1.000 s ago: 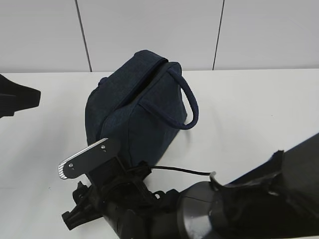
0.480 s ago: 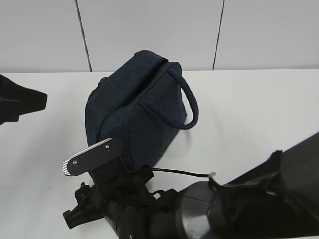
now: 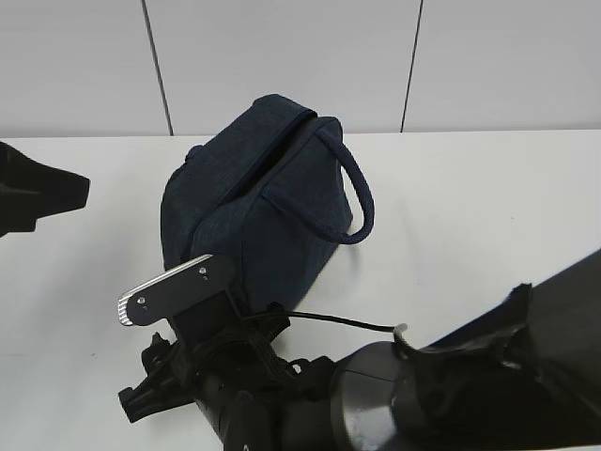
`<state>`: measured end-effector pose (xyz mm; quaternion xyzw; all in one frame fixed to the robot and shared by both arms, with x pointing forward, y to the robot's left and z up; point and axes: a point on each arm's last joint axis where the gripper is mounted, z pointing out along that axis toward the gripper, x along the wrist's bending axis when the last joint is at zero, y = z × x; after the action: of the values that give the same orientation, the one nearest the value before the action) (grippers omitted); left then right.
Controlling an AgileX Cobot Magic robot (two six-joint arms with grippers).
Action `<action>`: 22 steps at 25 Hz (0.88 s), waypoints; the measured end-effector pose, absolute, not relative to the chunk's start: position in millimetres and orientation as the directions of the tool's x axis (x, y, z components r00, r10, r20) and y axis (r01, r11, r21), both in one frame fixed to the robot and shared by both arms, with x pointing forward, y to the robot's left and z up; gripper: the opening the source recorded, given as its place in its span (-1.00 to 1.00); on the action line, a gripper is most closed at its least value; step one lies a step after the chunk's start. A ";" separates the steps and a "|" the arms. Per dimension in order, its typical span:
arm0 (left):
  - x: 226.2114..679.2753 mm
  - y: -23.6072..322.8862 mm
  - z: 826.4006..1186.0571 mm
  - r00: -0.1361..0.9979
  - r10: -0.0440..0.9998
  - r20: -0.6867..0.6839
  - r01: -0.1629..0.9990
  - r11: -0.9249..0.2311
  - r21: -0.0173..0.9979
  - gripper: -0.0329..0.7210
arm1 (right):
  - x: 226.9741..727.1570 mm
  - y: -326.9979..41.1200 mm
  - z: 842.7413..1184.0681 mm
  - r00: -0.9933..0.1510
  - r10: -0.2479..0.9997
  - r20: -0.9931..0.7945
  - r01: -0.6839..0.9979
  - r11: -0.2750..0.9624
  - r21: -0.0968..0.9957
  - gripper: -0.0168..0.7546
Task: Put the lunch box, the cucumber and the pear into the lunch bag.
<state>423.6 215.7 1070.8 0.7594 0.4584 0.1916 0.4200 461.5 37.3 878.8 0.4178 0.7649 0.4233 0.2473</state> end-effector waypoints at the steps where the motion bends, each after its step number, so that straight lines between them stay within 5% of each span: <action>1: 423.6 215.7 1070.8 0.506 0.857 -0.094 0.535 -0.227 0.814 -0.28 | 461.5 37.4 878.9 -0.530 0.848 -0.026 0.428 0.294 0.855 0.26; 22: 423.6 215.7 1070.8 0.506 0.857 -0.094 0.535 -0.227 0.814 -0.28 | 465.2 44.2 881.5 -0.529 0.849 -0.011 0.415 0.269 0.869 0.21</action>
<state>423.6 215.7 1070.8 0.7594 0.4584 0.1916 0.4200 465.2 44.2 881.5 0.4173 0.7571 0.4372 0.2481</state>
